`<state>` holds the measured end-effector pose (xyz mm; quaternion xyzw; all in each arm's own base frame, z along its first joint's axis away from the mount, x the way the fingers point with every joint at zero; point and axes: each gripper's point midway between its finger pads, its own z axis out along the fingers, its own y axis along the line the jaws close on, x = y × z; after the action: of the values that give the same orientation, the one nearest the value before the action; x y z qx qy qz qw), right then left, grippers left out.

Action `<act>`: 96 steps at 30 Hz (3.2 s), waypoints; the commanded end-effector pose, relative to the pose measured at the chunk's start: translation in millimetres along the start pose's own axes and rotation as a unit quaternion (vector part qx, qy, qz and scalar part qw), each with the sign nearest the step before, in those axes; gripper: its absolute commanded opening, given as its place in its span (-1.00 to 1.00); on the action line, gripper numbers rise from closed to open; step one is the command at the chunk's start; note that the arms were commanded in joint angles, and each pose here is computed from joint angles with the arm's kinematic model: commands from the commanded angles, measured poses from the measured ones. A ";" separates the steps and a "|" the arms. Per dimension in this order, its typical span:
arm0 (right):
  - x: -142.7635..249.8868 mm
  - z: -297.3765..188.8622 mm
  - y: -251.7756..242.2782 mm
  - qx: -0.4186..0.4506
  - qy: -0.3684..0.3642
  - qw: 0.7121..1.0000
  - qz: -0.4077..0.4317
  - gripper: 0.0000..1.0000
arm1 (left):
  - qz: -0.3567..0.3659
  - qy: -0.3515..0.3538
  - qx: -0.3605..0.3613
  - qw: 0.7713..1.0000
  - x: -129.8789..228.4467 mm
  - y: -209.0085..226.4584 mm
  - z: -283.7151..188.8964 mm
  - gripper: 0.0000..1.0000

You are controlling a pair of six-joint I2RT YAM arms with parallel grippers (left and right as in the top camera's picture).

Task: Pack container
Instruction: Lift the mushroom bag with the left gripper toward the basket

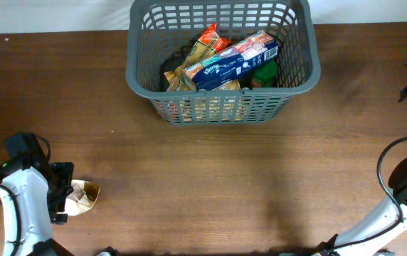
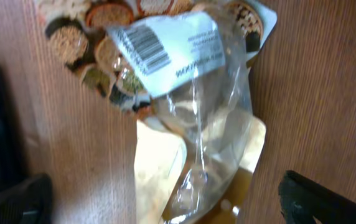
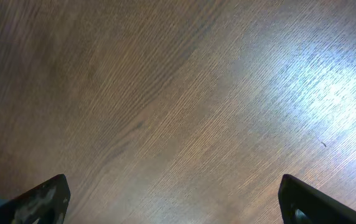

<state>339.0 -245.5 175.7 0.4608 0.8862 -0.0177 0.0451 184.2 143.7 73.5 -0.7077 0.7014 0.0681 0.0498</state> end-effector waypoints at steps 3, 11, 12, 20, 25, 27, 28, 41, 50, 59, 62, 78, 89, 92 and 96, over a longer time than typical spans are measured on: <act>1.2 -3.2 -1.6 0.005 -0.005 1.000 0.003 0.97 | 0.014 -0.001 0.004 1.000 1.8 4.5 14.9 0.98; 1.3 -3.2 -1.6 0.005 -0.005 1.000 0.003 0.97 | 0.034 -0.011 0.024 0.999 2.3 -1.4 30.4 0.98; 1.3 -3.2 -1.6 0.005 -0.005 1.000 0.003 0.97 | 0.038 -0.014 0.029 0.999 1.0 -3.5 30.2 0.98; 1.3 -3.2 -1.6 0.005 -0.005 1.000 0.003 0.97 | 0.035 -0.002 0.061 0.997 5.0 -16.0 32.5 0.98; 1.2 -3.2 -1.6 0.005 -0.005 1.000 0.003 0.97 | 0.002 0.019 0.070 0.997 15.9 -14.5 43.1 0.98; 1.2 -3.2 -1.6 0.005 -0.005 1.000 0.003 0.97 | -0.003 0.022 0.066 0.998 18.9 -11.0 47.4 0.98; 1.2 -3.2 -1.6 0.005 -0.005 1.000 0.003 0.97 | -0.003 0.023 0.064 0.998 19.9 -9.7 48.8 0.98; 1.2 -3.2 -1.6 0.005 -0.005 1.000 0.003 0.98 | -0.006 -0.013 0.056 0.998 7.1 -8.1 50.3 0.98; 1.3 -3.2 -1.6 0.005 -0.005 1.000 0.003 0.97 | -0.008 -0.014 0.055 0.998 5.3 -11.6 56.0 0.98; 1.2 -3.2 -1.6 0.005 -0.005 1.000 0.003 0.97 | -0.004 0.002 0.033 0.999 9.6 -10.9 72.9 0.98; 1.2 -3.2 -1.6 0.005 -0.005 1.000 0.003 0.98 | -0.003 0.006 0.026 1.000 11.0 -9.6 76.9 0.98; 1.2 -3.2 -1.6 0.005 -0.005 1.000 0.003 0.97 | -0.005 -0.005 0.036 0.999 5.4 -16.5 77.6 -0.96; 1.3 -3.2 -1.6 0.005 -0.005 1.000 0.003 0.97 | 0.145 -0.187 0.269 0.934 -43.2 -105.8 -97.7 -0.96; 1.2 -3.2 -1.6 0.005 -0.005 1.000 0.003 0.97 | 0.154 -0.253 0.410 0.863 -35.6 -132.0 -211.3 -0.96; 1.3 -3.2 -1.6 0.005 -0.005 1.000 0.003 0.97 | 0.208 -0.284 0.683 0.639 31.2 -149.7 -410.1 -0.97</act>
<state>339.0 -245.5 175.7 0.4606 0.8863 -0.0178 0.0453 343.5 120.3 372.1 -0.4041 0.6659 -0.1130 0.6169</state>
